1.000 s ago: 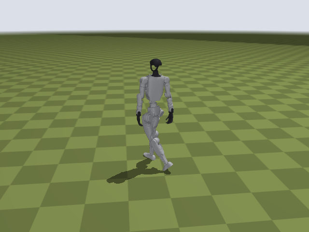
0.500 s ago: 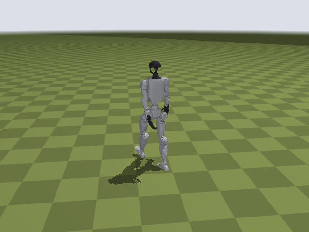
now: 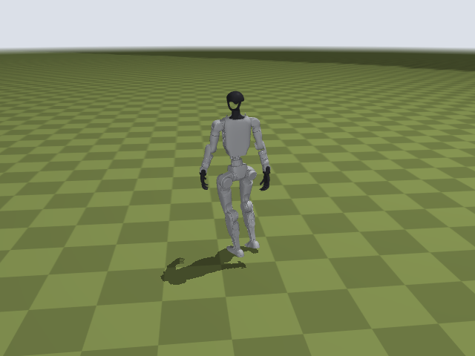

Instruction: Walk run

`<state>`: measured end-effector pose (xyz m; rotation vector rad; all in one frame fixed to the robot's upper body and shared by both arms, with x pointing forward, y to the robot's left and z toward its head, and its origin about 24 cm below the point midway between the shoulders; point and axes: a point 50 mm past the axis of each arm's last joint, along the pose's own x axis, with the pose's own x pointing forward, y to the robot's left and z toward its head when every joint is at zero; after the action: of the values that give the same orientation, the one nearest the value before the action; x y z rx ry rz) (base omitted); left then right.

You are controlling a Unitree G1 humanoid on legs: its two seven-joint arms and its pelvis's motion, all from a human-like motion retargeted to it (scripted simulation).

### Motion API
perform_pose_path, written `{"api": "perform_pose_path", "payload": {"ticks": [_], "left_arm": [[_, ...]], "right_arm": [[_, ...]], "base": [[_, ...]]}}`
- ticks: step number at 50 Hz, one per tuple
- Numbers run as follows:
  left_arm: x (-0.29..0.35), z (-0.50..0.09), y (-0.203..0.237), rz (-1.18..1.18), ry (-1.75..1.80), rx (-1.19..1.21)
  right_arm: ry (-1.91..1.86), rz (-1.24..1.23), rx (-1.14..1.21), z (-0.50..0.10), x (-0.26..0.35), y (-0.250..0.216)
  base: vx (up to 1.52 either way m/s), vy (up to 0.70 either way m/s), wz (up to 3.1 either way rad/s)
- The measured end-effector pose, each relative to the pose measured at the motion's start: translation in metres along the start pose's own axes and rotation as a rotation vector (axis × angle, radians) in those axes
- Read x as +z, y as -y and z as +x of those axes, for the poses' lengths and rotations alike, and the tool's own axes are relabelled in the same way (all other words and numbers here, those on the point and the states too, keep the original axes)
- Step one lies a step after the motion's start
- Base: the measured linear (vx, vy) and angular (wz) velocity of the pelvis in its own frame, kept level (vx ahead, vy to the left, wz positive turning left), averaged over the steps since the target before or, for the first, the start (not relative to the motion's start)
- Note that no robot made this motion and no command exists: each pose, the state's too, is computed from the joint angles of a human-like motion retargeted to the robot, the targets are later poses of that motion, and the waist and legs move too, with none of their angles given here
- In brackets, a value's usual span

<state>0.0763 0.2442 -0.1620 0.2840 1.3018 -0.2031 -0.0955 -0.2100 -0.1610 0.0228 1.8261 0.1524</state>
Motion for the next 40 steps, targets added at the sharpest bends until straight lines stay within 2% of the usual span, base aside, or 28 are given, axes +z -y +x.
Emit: {"api": "perform_pose_path", "payload": {"ticks": [5, 10, 15, 19, 26, 33, 37, 40], "left_arm": [[0.029, -0.005, -0.033, 0.119, 0.088, 0.093], [0.021, -0.006, -0.033, 0.108, 0.062, 0.120], [-0.021, -0.003, 0.002, 0.039, -0.068, 0.010], [-0.077, -0.012, 0.049, 0.002, -0.266, -0.114], [-0.142, -0.044, 0.130, -0.043, -0.475, -0.352], [-0.168, -0.068, 0.172, -0.048, -0.568, -0.453], [-0.174, -0.077, 0.184, -0.113, -0.615, -0.517], [-0.175, -0.079, 0.187, -0.148, -0.626, -0.536]], "right_arm": [[-0.030, 0.063, 0.028, 0.000, -0.009, -0.001], [-0.019, 0.019, 0.024, -0.001, -0.004, 0.003], [0.022, -0.091, 0.006, -0.003, 0.014, 0.013], [0.050, -0.252, -0.024, -0.008, 0.035, 0.026], [0.187, -0.459, -0.204, -0.032, 0.115, 0.053], [0.505, -0.280, -0.270, -0.072, 0.217, 0.040], [0.791, -0.189, -0.246, -0.116, 0.280, 0.028], [0.984, -0.209, -0.251, -0.157, 0.320, 0.019]], "base": [[0.63, -0.28, 0.26], [0.67, -0.35, 0.05], [0.72, -0.46, 0.52], [0.77, -0.59, 0.28], [0.63, -0.42, -0.05], [0.53, -0.38, -0.60], [0.47, -0.27, -0.45], [0.50, -0.25, -0.51]]}}
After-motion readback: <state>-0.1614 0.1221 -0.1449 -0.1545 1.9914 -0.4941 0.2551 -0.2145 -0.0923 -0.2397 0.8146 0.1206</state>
